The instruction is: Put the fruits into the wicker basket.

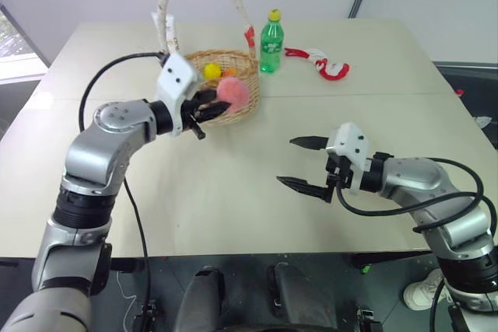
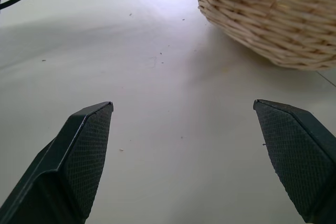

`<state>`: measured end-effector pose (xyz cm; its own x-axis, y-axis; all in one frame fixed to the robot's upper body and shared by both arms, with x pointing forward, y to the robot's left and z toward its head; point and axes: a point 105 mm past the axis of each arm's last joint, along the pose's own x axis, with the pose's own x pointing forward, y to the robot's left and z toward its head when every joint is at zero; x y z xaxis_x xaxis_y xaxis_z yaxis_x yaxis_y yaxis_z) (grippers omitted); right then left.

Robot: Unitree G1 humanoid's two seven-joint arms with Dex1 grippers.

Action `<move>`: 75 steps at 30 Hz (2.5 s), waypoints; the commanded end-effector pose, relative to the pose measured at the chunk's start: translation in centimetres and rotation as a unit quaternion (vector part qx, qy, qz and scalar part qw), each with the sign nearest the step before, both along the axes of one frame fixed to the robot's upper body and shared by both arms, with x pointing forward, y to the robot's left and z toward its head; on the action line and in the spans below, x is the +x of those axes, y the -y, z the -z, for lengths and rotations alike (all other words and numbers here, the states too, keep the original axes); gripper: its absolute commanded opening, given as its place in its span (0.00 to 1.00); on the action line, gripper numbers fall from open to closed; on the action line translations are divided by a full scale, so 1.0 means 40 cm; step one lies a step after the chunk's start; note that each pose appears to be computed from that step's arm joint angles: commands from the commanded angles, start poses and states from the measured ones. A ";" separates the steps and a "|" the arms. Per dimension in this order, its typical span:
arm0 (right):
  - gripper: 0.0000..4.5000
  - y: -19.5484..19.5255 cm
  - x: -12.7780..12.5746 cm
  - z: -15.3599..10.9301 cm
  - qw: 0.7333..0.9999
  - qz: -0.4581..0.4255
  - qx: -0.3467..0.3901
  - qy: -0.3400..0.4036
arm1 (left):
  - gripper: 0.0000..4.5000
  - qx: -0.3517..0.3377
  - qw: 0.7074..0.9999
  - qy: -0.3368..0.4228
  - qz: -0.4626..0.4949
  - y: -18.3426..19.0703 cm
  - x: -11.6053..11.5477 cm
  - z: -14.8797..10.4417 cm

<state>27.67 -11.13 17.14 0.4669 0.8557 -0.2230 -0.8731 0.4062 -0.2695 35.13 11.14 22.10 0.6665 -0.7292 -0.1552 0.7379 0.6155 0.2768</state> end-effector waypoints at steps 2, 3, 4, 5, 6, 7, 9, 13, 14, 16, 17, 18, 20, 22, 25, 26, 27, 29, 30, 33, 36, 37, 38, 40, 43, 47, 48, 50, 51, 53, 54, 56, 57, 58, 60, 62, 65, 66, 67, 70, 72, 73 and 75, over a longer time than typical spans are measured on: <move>1.00 -0.007 -0.011 -0.024 1.000 -0.005 0.007 0.026 | 0.28 0.014 1.000 0.002 0.021 -0.001 -0.025 -0.005; 1.00 -0.006 -0.011 -0.024 1.000 -0.004 0.007 0.026 | 0.28 0.016 1.000 -0.001 0.027 0.001 -0.031 -0.002; 1.00 -0.005 -0.011 -0.025 1.000 -0.003 0.007 0.026 | 0.28 0.019 0.999 -0.005 0.033 0.001 -0.039 0.003; 1.00 -0.005 -0.010 -0.025 1.000 -0.002 0.007 0.026 | 0.28 0.024 0.999 -0.014 0.038 -0.001 -0.049 0.014; 1.00 -0.004 -0.010 -0.025 1.000 -0.002 0.006 0.026 | 0.28 0.028 0.999 -0.020 0.041 -0.004 -0.056 0.023; 1.00 -0.004 -0.009 -0.025 1.000 -0.002 0.006 0.026 | 0.28 0.030 0.998 -0.026 0.043 -0.006 -0.061 0.029; 1.00 -0.005 -0.008 -0.026 1.000 -0.003 0.007 0.026 | 0.28 0.030 0.998 -0.031 0.049 -0.004 -0.071 0.032; 1.00 -0.008 -0.006 -0.027 1.000 -0.007 0.006 0.028 | 0.28 0.029 0.994 -0.037 0.094 0.012 -0.116 0.030; 1.00 -0.008 -0.004 -0.028 1.000 -0.008 0.007 0.029 | 0.28 0.028 0.994 -0.038 0.099 0.015 -0.121 0.029; 1.00 -0.009 -0.003 -0.029 0.999 -0.009 0.006 0.030 | 0.28 0.019 0.995 -0.031 0.095 0.016 -0.119 0.019; 1.00 -0.009 -0.002 -0.030 0.999 -0.010 0.006 0.030 | 0.28 0.010 0.996 -0.022 0.086 0.014 -0.111 0.007; 1.00 -0.010 -0.001 -0.031 0.999 -0.011 0.006 0.031 | 0.28 -0.011 0.997 -0.012 0.069 0.008 -0.094 -0.017; 1.00 -0.010 0.001 -0.033 0.999 -0.012 0.007 0.032 | 0.28 -0.046 0.998 0.015 0.033 -0.005 -0.062 -0.065; 1.00 -0.010 0.003 -0.034 0.999 -0.012 0.006 0.033 | 0.28 -0.052 0.998 0.028 -0.028 -0.033 -0.015 -0.089; 1.00 -0.011 0.006 -0.035 0.999 -0.013 0.007 0.035 | 0.28 -0.040 0.992 0.024 -0.118 -0.080 0.054 -0.087; 1.00 -0.012 0.007 -0.036 0.999 -0.012 0.007 0.036 | 0.28 -0.040 0.990 0.020 -0.133 -0.087 0.068 -0.082; 1.00 -0.013 0.008 -0.036 0.999 -0.012 0.008 0.037 | 0.28 -0.036 0.989 0.015 -0.140 -0.088 0.078 -0.072; 1.00 -0.014 0.009 -0.038 0.999 -0.011 0.009 0.040 | 0.28 -0.028 0.990 0.008 -0.138 -0.080 0.088 -0.053; 1.00 -0.014 0.011 -0.039 0.999 -0.009 0.009 0.042 | 0.28 -0.028 0.991 0.004 -0.134 -0.075 0.091 -0.046; 1.00 -0.007 0.018 -0.044 0.999 0.000 0.008 0.049 | 0.53 -0.028 0.991 -0.001 -0.135 -0.071 0.102 -0.034; 1.00 0.041 0.028 -0.052 0.998 0.034 -0.014 0.056 | 0.87 -0.039 0.992 0.015 -0.121 -0.062 0.101 -0.049; 1.00 0.060 0.030 -0.053 0.997 0.046 -0.024 0.058 | 0.98 -0.043 0.993 0.022 -0.111 -0.057 0.096 -0.056; 1.00 0.095 0.034 -0.050 0.995 0.068 -0.047 0.058 | 0.99 -0.042 0.994 0.032 -0.092 -0.049 0.084 -0.061; 1.00 0.182 0.035 -0.034 0.986 0.112 -0.112 0.052 | 0.99 -0.032 0.997 0.058 -0.035 -0.025 0.042 -0.071; 1.00 0.289 0.016 -0.008 0.968 0.157 -0.192 0.027 | 0.99 -0.019 0.995 0.066 0.072 0.030 -0.041 -0.060; 1.00 0.407 -0.026 0.050 0.936 0.190 -0.296 -0.019 | 0.99 0.020 0.975 0.026 0.222 0.113 -0.167 0.017; 1.00 0.423 -0.027 0.057 0.931 0.199 -0.304 -0.019 | 0.99 0.027 0.971 0.013 0.239 0.129 -0.182 0.039; 1.00 0.431 -0.023 0.062 0.932 0.213 -0.294 -0.019 | 0.99 0.049 0.967 0.000 0.250 0.148 -0.189 0.078; 1.00 0.430 -0.023 0.064 0.933 0.215 -0.288 -0.019 | 0.99 0.058 0.966 -0.002 0.252 0.153 -0.190 0.091; 1.00 0.425 -0.018 0.074 0.935 0.215 -0.281 -0.019 | 0.99 0.072 0.965 -0.008 0.250 0.159 -0.184 0.119; 1.00 0.425 -0.012 0.078 0.934 0.218 -0.281 -0.016 | 0.99 0.072 0.965 -0.009 0.251 0.162 -0.182 0.125; 1.00 0.427 0.000 0.083 0.934 0.227 -0.277 -0.011 | 0.99 0.060 0.966 -0.015 0.253 0.168 -0.182 0.129; 1.00 0.430 0.007 0.087 0.933 0.232 -0.276 -0.008 | 0.99 0.058 0.966 -0.017 0.253 0.169 -0.182 0.132; 1.00 0.432 0.012 0.090 0.932 0.234 -0.276 -0.005 | 0.99 0.057 0.966 -0.018 0.252 0.170 -0.181 0.134; 1.00 0.436 0.026 0.096 0.932 0.246 -0.266 -0.002 | 0.99 0.060 0.966 -0.018 0.252 0.169 -0.183 0.142; 1.00 0.440 0.032 0.106 0.932 0.250 -0.261 -0.006 | 0.99 0.058 0.967 -0.018 0.248 0.167 -0.182 0.145; 0.82 0.440 0.032 0.109 0.934 0.249 -0.256 -0.010 | 1.00 0.054 0.969 -0.016 0.239 0.159 -0.179 0.145; 0.72 0.438 0.031 0.109 0.935 0.246 -0.254 -0.011 | 1.00 0.053 0.970 -0.016 0.237 0.157 -0.178 0.145; 0.60 0.437 0.030 0.110 0.936 0.243 -0.254 -0.012 | 1.00 0.052 0.970 -0.015 0.235 0.155 -0.178 0.145; 0.36 0.432 0.035 0.105 0.935 0.239 -0.261 0.001 | 1.00 0.045 0.973 -0.012 0.227 0.147 -0.174 0.141; 0.36 0.415 0.043 0.088 0.937 0.228 -0.262 0.026 | 1.00 0.032 0.977 -0.015 0.212 0.133 -0.167 0.135; 0.36 0.401 0.048 0.073 0.940 0.221 -0.256 0.042 | 1.00 0.026 0.979 -0.016 0.203 0.124 -0.163 0.133; 0.36 0.351 0.056 0.030 0.950 0.196 -0.233 0.075 | 1.00 0.004 0.984 -0.024 0.178 0.095 -0.155 0.126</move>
<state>29.57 -27.05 13.33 0.7682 0.3702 -0.5223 -0.6357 0.5382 -0.5534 28.81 6.53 15.76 0.3275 -0.9146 -0.2371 0.9337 0.2747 0.2298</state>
